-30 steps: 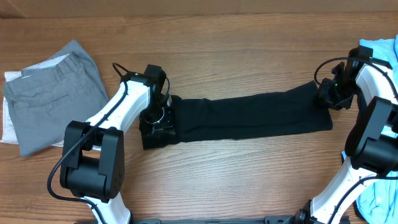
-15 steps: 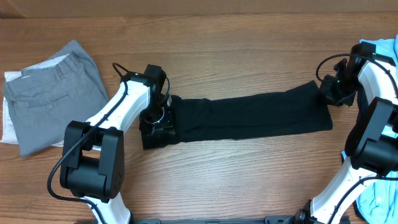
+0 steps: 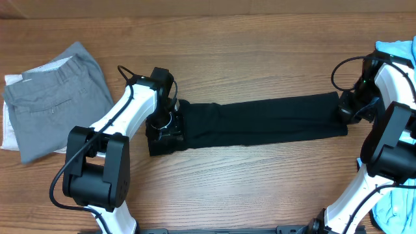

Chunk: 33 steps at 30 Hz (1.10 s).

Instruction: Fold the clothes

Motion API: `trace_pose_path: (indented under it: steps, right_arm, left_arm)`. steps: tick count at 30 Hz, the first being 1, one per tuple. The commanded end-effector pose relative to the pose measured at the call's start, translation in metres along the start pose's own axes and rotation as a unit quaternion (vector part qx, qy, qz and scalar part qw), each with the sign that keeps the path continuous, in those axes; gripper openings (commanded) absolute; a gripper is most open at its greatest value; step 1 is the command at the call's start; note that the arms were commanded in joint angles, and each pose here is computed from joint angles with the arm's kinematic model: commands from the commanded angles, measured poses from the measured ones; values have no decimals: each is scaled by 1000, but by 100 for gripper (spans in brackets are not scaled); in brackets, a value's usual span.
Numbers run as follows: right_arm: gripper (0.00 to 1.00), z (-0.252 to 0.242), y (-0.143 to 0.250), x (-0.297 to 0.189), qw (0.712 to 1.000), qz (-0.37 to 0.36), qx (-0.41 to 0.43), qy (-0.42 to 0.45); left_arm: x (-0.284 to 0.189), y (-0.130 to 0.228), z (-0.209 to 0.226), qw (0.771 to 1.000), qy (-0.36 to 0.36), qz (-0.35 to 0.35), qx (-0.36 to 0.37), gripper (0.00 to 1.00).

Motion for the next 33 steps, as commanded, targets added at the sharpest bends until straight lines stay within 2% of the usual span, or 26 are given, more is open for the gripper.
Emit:
trace_pose_path:
  steps: [1,4,5,6,10,13,17,27,33]
  right_arm:
    - [13,-7,-8,-17,999,-44,22,18]
    - [16,-7,-8,-17,999,-44,21,18]
    - [26,-7,-7,-17,999,-42,20,19]
    - [49,-7,-7,-17,999,-42,20,19]
    - [69,0,-8,-17,999,-38,-24,-9]
    - [79,3,-15,-17,998,-51,-36,-30]
    - [80,12,-17,-15,991,-40,-79,-101]
    - [75,-2,-27,10,992,-35,-54,-105]
    - [75,5,-17,24,986,-13,-90,-140]
  left_arm:
    - [3,1,0,1000,1,6,-4,56]
    - [3,1,0,1000,1,6,-4,56]
    - [3,1,0,1000,1,6,-5,56]
    - [3,1,0,1000,1,6,-5,56]
    - [3,1,0,1000,1,6,-5,57]
    - [3,1,0,1000,1,6,-5,58]
    - [3,-1,0,1000,1,1,-7,59]
    - [4,-3,2,999,-3,-7,-35,61]
    - [12,4,11,996,-34,2,-84,63]
Point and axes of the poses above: each gripper's point midway between its finger pads, its own x axis out along the fingers, its own z axis along the line the jaws close on, y = z × x, the point moved 6 cm from there along -x, back along the fingers, and after that the axes turned 14 degrees about x, right-handed, at the moved point
